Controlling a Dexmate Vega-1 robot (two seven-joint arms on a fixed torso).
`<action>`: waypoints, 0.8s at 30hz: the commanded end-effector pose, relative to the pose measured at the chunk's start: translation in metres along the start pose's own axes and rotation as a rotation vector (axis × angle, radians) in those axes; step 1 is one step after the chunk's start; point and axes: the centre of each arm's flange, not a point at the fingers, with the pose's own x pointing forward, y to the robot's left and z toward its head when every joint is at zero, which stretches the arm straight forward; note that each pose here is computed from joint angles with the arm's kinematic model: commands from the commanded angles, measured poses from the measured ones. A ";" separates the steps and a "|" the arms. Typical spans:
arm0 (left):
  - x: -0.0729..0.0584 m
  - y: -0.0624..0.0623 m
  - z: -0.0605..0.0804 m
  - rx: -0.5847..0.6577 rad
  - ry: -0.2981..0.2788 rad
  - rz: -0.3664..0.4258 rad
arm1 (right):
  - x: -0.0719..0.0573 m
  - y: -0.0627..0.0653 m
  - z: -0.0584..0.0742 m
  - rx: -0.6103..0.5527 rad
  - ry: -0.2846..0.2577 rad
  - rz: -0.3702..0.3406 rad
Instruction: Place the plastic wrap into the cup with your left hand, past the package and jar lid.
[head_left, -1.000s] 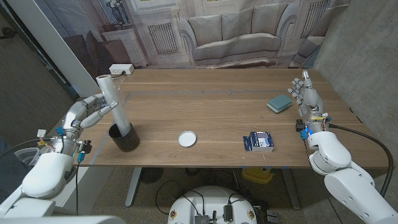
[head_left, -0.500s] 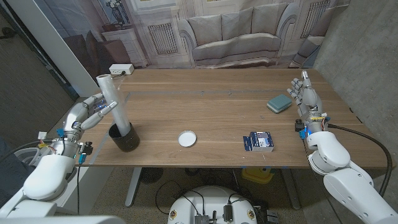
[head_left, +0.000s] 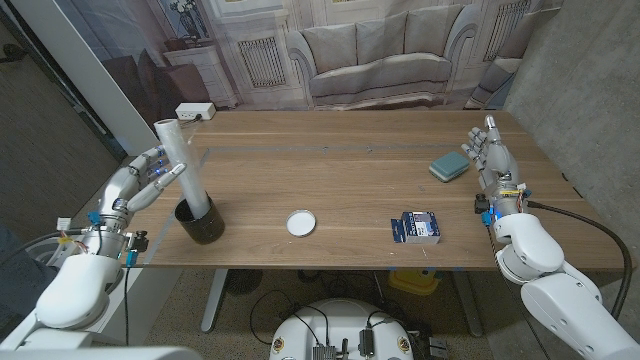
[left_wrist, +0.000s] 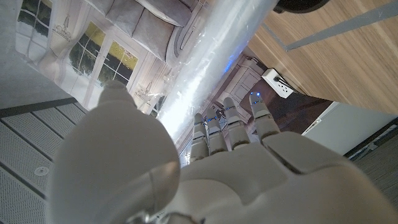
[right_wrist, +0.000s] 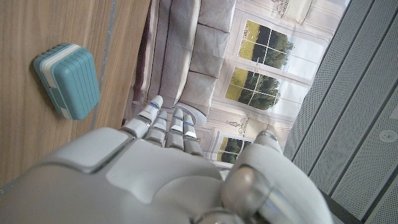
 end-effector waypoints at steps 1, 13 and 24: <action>-0.010 0.000 0.001 -0.031 -0.008 0.019 | -0.002 -0.002 0.000 0.003 -0.010 0.004; -0.017 0.003 0.008 -0.028 -0.014 0.021 | -0.006 -0.003 -0.001 0.008 -0.021 0.007; -0.030 -0.001 0.014 -0.027 -0.030 0.030 | -0.009 -0.004 -0.001 0.007 -0.027 0.008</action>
